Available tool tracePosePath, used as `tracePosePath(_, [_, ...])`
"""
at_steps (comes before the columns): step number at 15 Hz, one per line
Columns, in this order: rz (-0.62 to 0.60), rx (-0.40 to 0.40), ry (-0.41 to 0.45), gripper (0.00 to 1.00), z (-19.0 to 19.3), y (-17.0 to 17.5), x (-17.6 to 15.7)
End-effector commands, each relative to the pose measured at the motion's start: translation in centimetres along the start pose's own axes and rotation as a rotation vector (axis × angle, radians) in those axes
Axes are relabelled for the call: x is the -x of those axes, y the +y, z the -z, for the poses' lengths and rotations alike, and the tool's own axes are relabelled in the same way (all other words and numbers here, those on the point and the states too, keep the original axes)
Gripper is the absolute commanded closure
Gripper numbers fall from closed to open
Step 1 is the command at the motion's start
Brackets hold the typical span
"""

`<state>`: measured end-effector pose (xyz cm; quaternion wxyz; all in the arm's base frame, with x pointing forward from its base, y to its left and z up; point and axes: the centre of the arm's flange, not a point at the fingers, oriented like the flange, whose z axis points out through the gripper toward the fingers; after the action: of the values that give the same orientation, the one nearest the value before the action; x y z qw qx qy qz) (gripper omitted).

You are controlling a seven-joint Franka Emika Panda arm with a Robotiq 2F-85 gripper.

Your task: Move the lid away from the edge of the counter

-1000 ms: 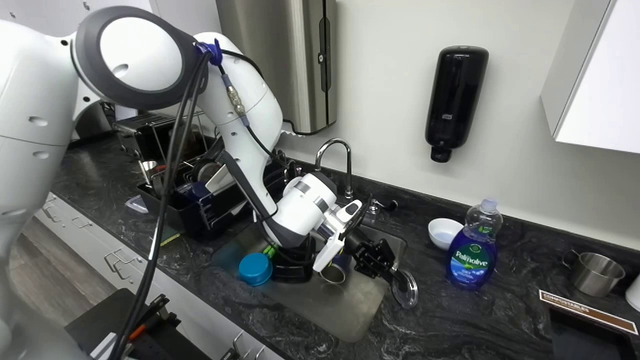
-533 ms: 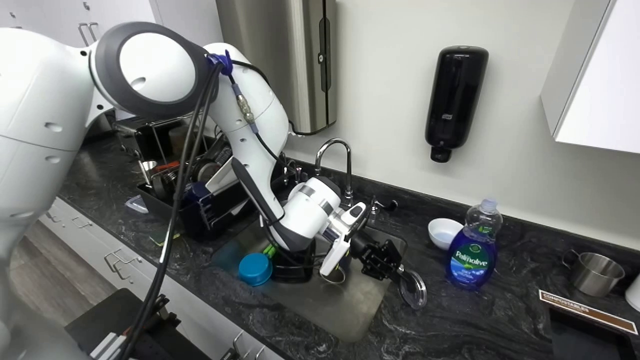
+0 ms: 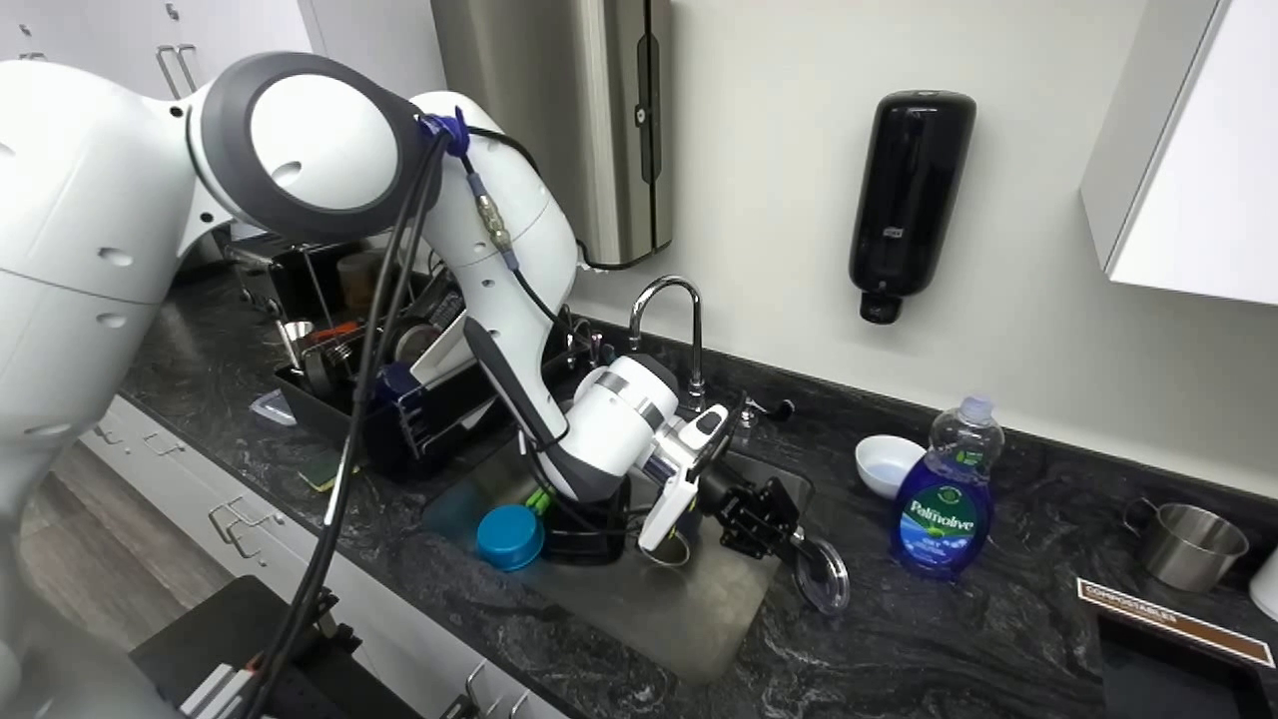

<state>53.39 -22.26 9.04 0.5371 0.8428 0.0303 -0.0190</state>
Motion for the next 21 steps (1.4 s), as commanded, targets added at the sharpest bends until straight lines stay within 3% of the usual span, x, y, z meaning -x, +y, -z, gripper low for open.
tracePosePath(1, [0.000,0.006,0.011,0.93,-0.23,-0.02,-0.07])
tracePosePath(9, [0.000,0.006,0.008,0.91,-0.42,0.03,0.02])
tracePosePath(10, [-0.001,0.005,0.007,0.48,-0.46,0.04,0.01])
tracePosePath(12, [-0.002,0.004,0.007,0.41,-0.46,0.08,0.00])
tracePosePath(17, [-0.005,0.004,0.007,0.05,-0.43,0.21,-0.08])
tracePosePath(21, [-0.001,-0.004,0.008,0.00,-0.22,0.18,-0.12])
